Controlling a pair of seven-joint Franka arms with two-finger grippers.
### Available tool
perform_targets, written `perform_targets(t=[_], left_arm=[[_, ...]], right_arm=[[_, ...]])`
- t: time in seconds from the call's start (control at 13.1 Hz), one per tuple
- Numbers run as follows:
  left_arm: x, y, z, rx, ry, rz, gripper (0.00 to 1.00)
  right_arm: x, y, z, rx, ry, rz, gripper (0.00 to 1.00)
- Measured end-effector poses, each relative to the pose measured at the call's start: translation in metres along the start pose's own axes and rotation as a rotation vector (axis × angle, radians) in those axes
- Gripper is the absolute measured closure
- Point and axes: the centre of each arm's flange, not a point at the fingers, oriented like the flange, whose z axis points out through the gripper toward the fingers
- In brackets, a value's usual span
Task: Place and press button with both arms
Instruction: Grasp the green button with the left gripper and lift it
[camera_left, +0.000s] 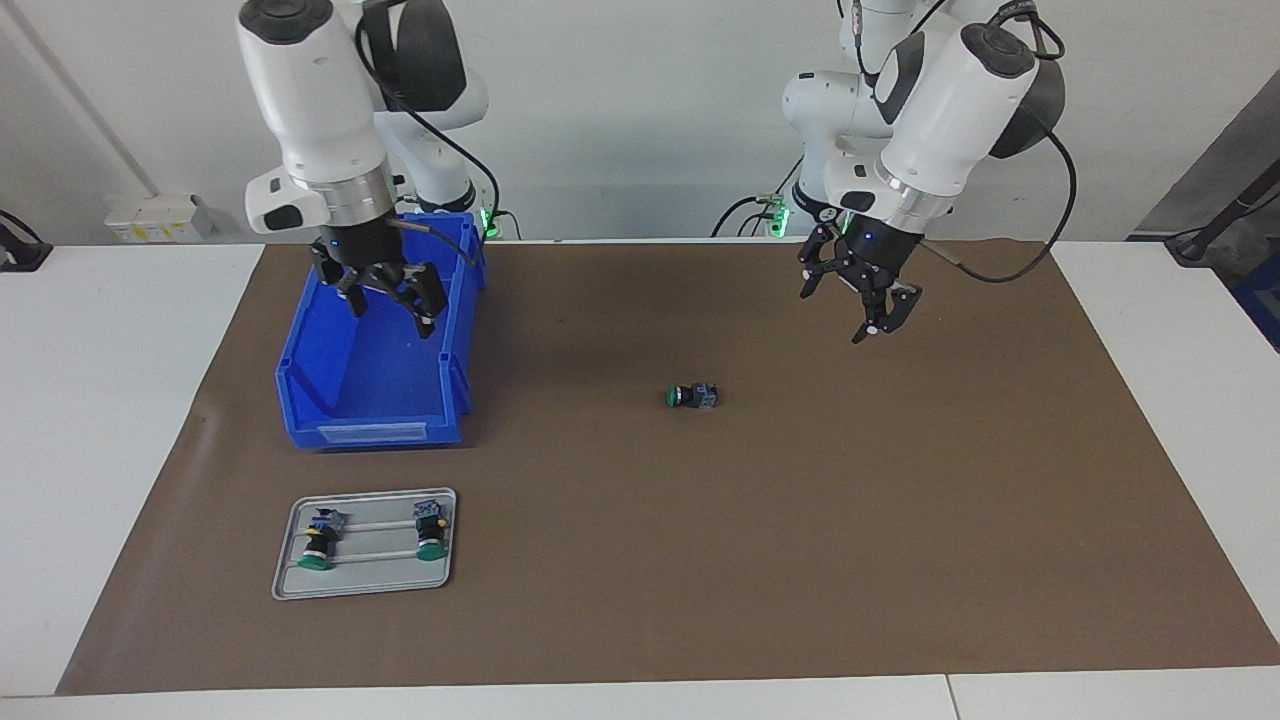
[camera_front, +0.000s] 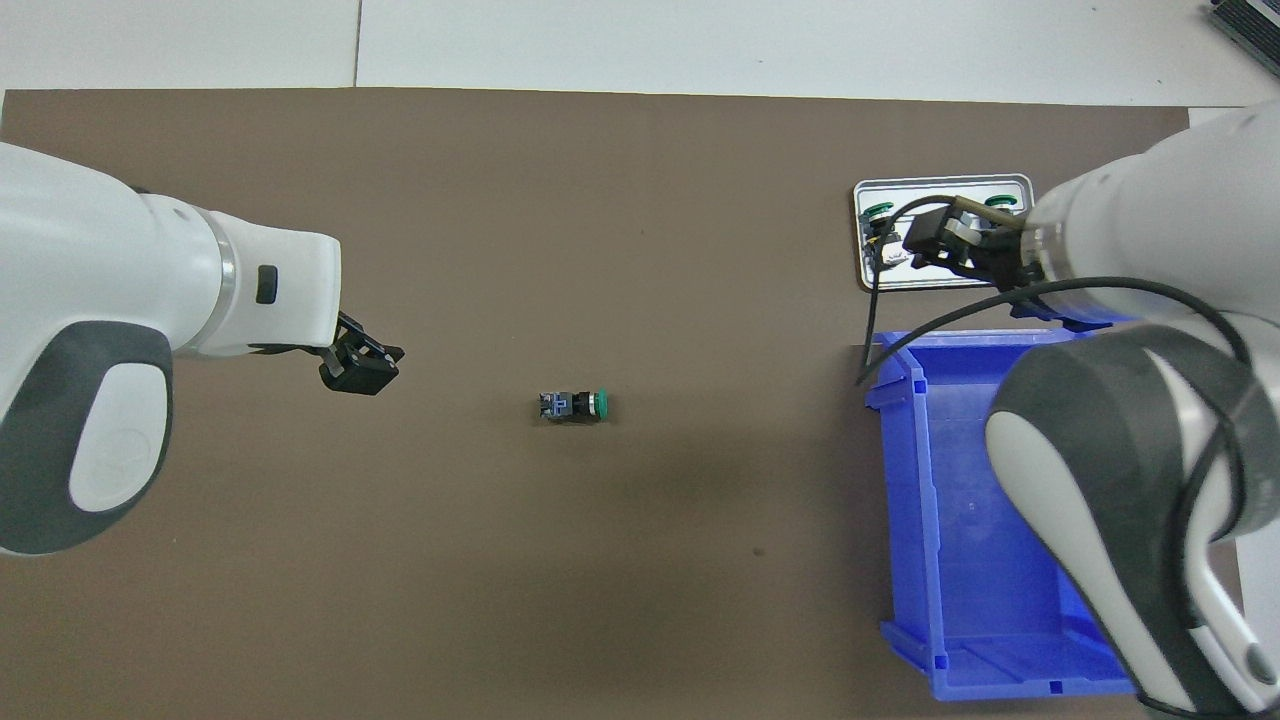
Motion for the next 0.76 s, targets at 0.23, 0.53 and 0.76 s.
perform_targets(t=[0.23, 0.53, 0.76], left_arm=[[0.007, 0.014, 0.045, -0.019, -0.008, 0.142, 0.08], [0.039, 0.038, 0.107, 0.017, 0.028, 0.214, 0.07], [0.051, 0.053, 0.135, 0.020, 0.033, 0.246, 0.07]], right_arm=[[0.000, 0.057, -0.024, -0.013, -0.041, -0.108, 0.00], [-0.032, 0.109, -0.049, -0.036, -0.182, -0.176, 0.00], [-0.031, 0.153, -0.041, -0.026, -0.222, -0.232, 0.00]])
